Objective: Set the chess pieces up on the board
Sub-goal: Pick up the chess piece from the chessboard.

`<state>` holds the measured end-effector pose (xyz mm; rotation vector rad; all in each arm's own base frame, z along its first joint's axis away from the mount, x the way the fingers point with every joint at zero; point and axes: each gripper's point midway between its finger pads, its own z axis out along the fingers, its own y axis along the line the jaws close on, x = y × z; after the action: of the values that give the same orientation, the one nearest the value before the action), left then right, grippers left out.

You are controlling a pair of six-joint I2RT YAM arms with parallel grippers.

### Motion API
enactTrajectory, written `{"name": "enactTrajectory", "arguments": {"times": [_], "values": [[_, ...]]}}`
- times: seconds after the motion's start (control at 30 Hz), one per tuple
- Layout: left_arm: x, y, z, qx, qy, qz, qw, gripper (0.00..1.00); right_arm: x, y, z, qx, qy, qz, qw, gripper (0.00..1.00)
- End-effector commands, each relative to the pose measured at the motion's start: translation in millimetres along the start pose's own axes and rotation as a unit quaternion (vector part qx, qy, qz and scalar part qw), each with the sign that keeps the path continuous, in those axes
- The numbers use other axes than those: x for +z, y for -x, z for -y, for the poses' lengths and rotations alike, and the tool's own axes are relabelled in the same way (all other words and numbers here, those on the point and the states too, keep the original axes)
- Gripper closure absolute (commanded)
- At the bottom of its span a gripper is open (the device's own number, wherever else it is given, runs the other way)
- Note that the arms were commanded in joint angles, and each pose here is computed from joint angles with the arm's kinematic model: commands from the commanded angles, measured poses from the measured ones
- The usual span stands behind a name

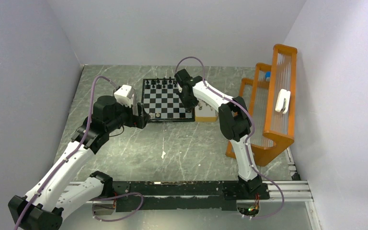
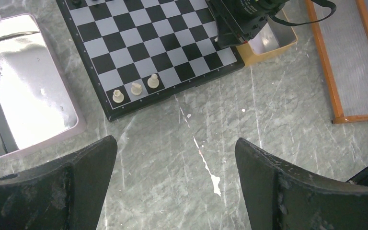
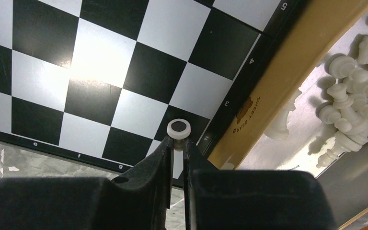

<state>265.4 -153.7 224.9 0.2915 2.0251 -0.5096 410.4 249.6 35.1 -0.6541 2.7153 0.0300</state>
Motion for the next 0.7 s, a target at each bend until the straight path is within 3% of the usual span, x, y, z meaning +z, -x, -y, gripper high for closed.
{"name": "enactTrajectory", "arguments": {"times": [0.0, 0.2, 0.4, 0.5, 0.67], "values": [[-1, 6, -2, 0.009, 0.007, 0.011, 1.000, 0.02, -16, 19, -2, 0.001, 0.013, 0.033, 0.999, 0.88], [0, 4, -11, 0.001, 0.034, 0.003, 0.999, 0.02, -37, 29, -3, 0.009, 0.029, 0.066, 0.997, 0.93], [9, 5, -6, -0.027, 0.027, 0.002, 0.999, 0.04, -76, 37, -40, 0.060, 0.173, 0.128, 0.975, 0.93], [15, 13, 2, -0.057, 0.012, 0.005, 0.998, 0.07, -98, 40, -61, 0.114, 0.250, 0.153, 0.949, 0.92], [28, 23, 15, -0.073, -0.014, -0.008, 0.997, 0.13, -139, 42, -95, 0.201, 0.392, 0.170, 0.881, 0.92]]}}
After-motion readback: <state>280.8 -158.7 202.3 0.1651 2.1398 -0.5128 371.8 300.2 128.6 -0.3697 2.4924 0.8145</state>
